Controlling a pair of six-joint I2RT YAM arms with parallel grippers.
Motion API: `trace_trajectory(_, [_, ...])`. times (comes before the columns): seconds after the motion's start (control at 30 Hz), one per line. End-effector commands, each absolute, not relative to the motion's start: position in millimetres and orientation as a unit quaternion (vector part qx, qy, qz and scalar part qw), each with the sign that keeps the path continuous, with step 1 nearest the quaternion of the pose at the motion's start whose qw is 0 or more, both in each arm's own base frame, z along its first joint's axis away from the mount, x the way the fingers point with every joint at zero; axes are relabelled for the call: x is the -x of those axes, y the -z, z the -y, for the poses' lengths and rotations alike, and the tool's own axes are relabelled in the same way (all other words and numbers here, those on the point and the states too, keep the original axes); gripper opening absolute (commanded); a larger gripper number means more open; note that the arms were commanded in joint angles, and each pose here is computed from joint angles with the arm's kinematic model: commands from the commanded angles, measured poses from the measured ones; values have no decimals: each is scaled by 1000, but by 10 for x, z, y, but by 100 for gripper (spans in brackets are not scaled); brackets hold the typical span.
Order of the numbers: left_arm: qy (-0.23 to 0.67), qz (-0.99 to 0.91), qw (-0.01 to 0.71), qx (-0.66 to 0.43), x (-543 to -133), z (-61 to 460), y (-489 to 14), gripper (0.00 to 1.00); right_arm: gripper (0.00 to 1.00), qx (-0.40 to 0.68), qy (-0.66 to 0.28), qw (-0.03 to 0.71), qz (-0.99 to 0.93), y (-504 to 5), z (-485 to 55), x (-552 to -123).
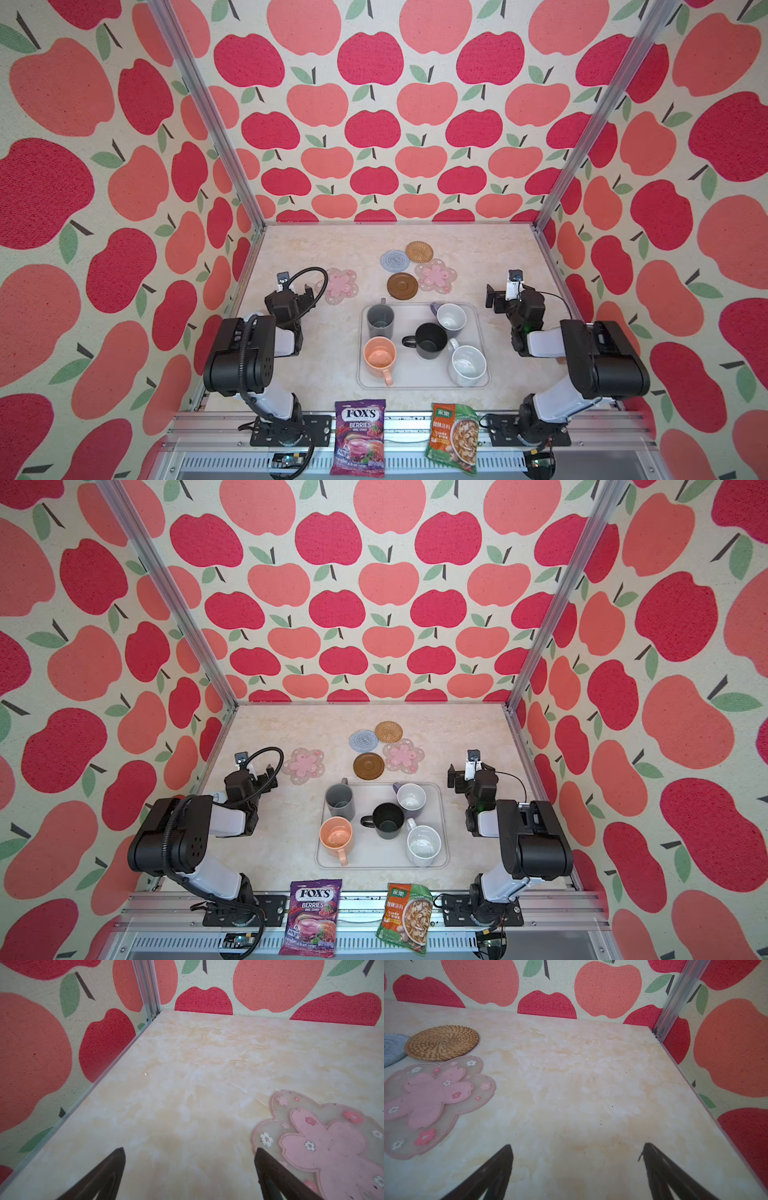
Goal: Place cups on coasters
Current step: Move the coaster to the top-left of the table.
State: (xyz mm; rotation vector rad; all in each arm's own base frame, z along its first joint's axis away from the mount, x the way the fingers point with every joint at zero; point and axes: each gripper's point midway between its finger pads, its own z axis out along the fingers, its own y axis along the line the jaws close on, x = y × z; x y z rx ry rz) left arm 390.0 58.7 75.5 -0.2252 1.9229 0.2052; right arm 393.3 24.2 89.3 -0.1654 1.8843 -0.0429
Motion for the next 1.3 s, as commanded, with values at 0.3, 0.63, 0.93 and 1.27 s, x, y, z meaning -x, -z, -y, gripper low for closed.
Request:
trace_trajectory(0.3, [-81,-810,573,97,-3937,-565,-831,99,99,72,21,583,-809,-902,-235,-3977])
trace_trajectory(0.63, [-81,-809,574,97,-3937,-564,-835,99,99,72,21,583,-809,-904,-238,-3980])
trace_trajectory(0.93, [-80,-810,573,96,-3940,-565,-832,99,99,73,20,582,-810,-900,-239,-3982])
trace_trajectory(1.27, [-38,-820,570,47,-3979,-373,-810,99,99,72,19,582,-810,-900,-234,-3982])
